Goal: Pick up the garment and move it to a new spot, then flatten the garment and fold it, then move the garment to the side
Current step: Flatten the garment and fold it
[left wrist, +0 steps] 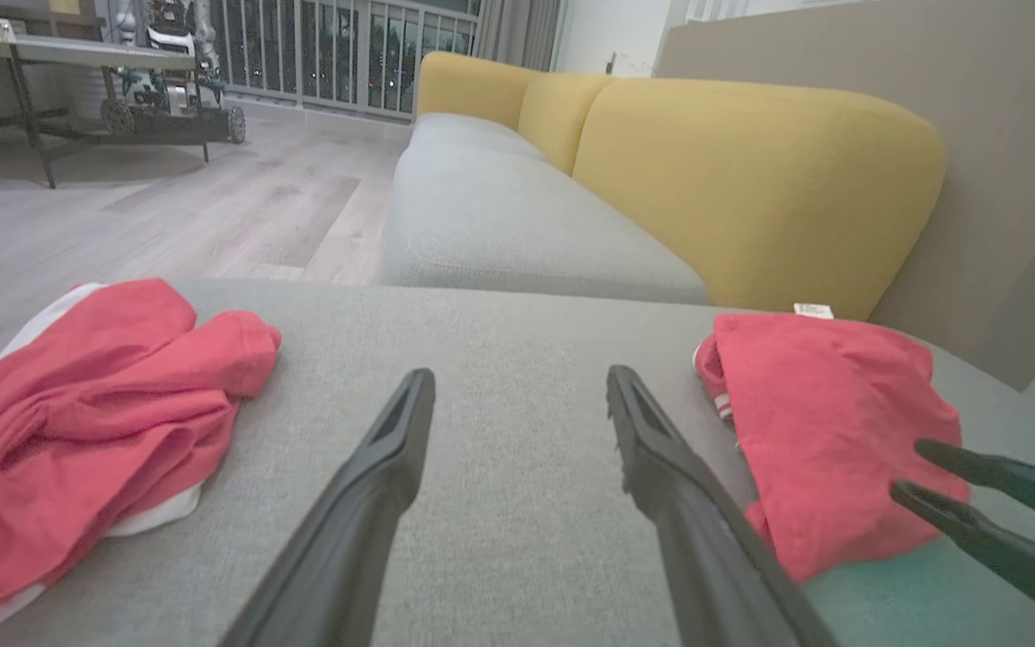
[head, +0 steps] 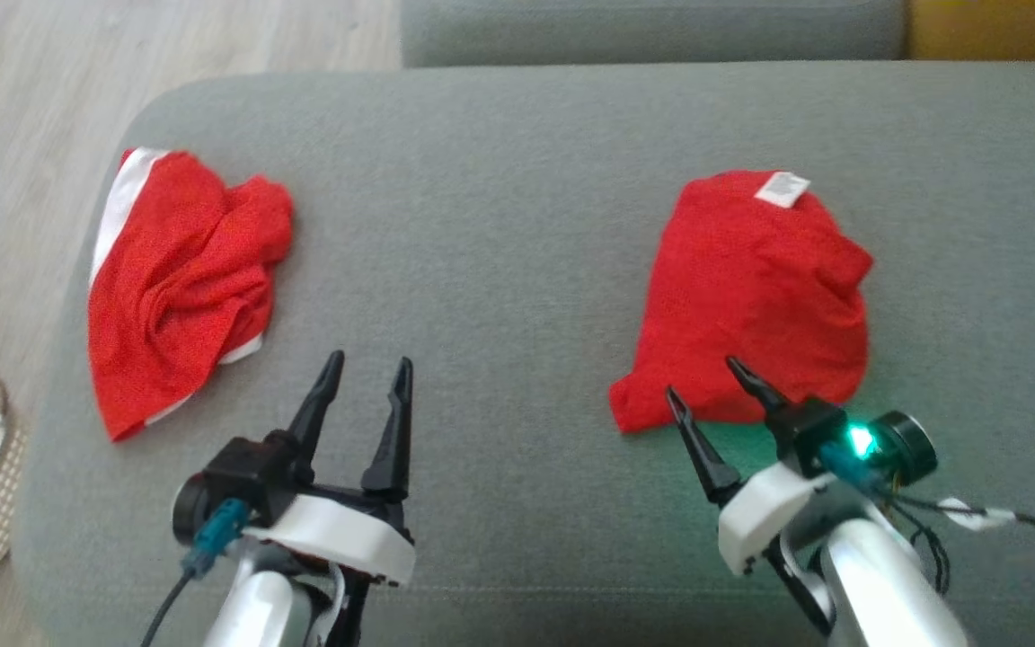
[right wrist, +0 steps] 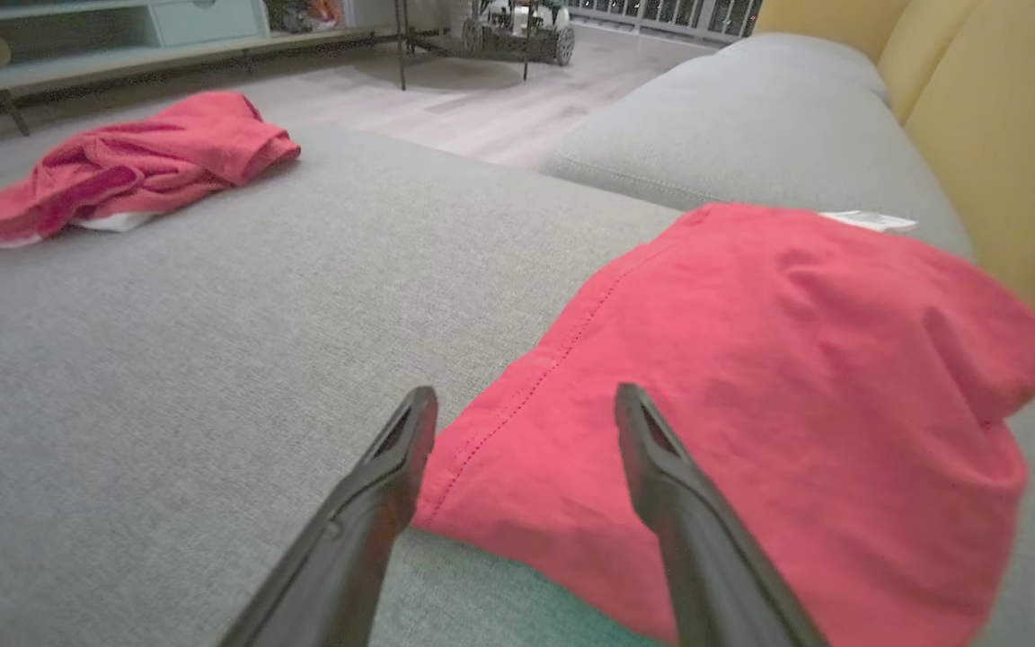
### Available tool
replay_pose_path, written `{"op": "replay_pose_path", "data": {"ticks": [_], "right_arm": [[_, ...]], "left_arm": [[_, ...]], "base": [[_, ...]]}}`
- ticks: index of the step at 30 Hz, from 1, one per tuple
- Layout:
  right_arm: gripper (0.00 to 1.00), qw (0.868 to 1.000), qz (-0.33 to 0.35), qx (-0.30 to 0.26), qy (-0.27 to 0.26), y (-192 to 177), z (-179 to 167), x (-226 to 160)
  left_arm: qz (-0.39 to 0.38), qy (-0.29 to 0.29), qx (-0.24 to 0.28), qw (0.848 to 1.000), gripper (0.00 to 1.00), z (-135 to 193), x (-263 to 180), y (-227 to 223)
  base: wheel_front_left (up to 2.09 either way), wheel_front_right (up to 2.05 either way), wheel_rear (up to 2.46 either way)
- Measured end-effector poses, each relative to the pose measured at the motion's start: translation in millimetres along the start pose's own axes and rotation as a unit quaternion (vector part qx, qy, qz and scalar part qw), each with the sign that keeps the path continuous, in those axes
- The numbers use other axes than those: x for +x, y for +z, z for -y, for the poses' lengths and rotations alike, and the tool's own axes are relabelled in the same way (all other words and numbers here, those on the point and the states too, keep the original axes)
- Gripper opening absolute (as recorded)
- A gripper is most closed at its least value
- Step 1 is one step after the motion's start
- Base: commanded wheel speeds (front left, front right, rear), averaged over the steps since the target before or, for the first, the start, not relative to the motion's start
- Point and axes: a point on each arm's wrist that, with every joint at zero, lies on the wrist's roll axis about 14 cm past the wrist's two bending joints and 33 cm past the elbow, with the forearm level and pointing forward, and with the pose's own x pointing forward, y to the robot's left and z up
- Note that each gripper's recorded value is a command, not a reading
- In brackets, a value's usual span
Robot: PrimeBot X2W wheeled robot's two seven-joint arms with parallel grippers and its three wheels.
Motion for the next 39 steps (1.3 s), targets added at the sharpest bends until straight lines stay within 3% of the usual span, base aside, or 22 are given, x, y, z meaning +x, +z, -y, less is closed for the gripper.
{"op": "replay_pose_path", "data": {"ticks": [10,11,19,26,31,35,39], "right_arm": [[1.00,0.992,-0.122,-0.037,0.024,-62.2,1.2,37.9],[0.00,0.990,-0.134,-0.035,0.026,-68.8,0.4,39.1],[0.00,0.993,-0.110,-0.027,0.038,-59.1,-8.1,51.6],[0.00,0.997,-0.025,-0.023,0.070,-5.7,-32.6,52.0],[0.00,0.987,0.123,-0.007,0.107,107.0,-55.9,63.9],[0.00,0.958,0.262,0.040,0.107,222.7,-45.7,56.1],[0.00,0.926,0.369,0.061,0.057,313.5,3.4,36.5]], "left_arm": [[-0.022,0.031,-0.028,0.999,1.00,-17.3,-0.7,-13.0],[-0.022,0.035,-0.028,0.999,1.00,-19.6,-0.5,-13.0],[-0.022,0.052,-0.027,0.998,1.00,-27.2,-6.7,-11.9],[-0.004,0.041,-0.028,0.999,1.00,-17.5,-13.0,-0.7],[0.000,0.035,-0.033,0.999,1.00,-6.9,-23.7,0.5],[0.001,0.027,-0.040,0.999,1.00,2.1,-29.7,0.1],[0.001,0.013,-0.042,0.999,1.00,12.2,-27.6,0.3]], "base": [[0.00,0.00,0.00],[0.00,0.00,0.00],[0.00,0.00,0.00],[0.00,0.00,0.00],[0.00,0.00,0.00],[0.00,0.00,0.00],[0.00,0.00,0.00]]}}
